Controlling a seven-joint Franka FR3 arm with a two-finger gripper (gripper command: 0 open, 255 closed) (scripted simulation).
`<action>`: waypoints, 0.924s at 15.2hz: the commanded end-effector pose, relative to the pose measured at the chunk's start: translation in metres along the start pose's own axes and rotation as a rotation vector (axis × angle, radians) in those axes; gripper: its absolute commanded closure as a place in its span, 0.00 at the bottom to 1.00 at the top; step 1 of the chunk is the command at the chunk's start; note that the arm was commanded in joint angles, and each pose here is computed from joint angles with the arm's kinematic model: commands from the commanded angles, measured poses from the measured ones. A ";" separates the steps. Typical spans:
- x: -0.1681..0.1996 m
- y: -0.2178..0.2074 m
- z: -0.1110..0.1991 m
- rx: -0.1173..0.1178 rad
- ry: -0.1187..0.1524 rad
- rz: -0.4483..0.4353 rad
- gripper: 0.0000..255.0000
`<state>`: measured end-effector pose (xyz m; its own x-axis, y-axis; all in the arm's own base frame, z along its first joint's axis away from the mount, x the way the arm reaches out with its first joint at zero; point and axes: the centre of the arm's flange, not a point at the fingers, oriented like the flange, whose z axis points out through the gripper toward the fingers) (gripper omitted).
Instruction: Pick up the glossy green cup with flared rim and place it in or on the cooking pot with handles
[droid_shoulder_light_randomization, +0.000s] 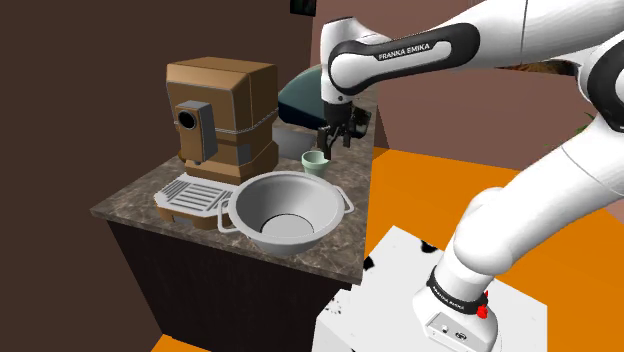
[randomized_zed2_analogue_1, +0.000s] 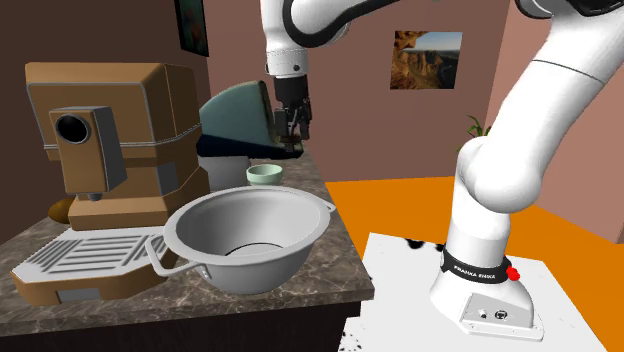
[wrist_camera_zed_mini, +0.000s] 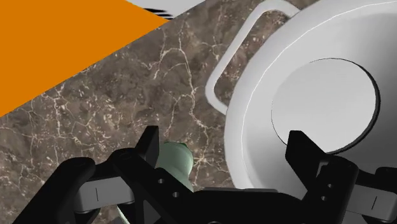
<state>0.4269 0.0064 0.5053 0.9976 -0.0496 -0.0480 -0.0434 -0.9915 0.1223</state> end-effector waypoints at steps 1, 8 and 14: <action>0.023 0.003 0.015 -0.004 -0.002 0.005 0.00; 0.104 0.012 0.061 -0.015 -0.015 0.023 0.00; 0.163 0.020 0.094 -0.024 -0.024 0.036 0.00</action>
<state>0.5751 -0.0309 0.4091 0.9939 -0.0873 -0.0667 -0.0767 -0.9862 0.1470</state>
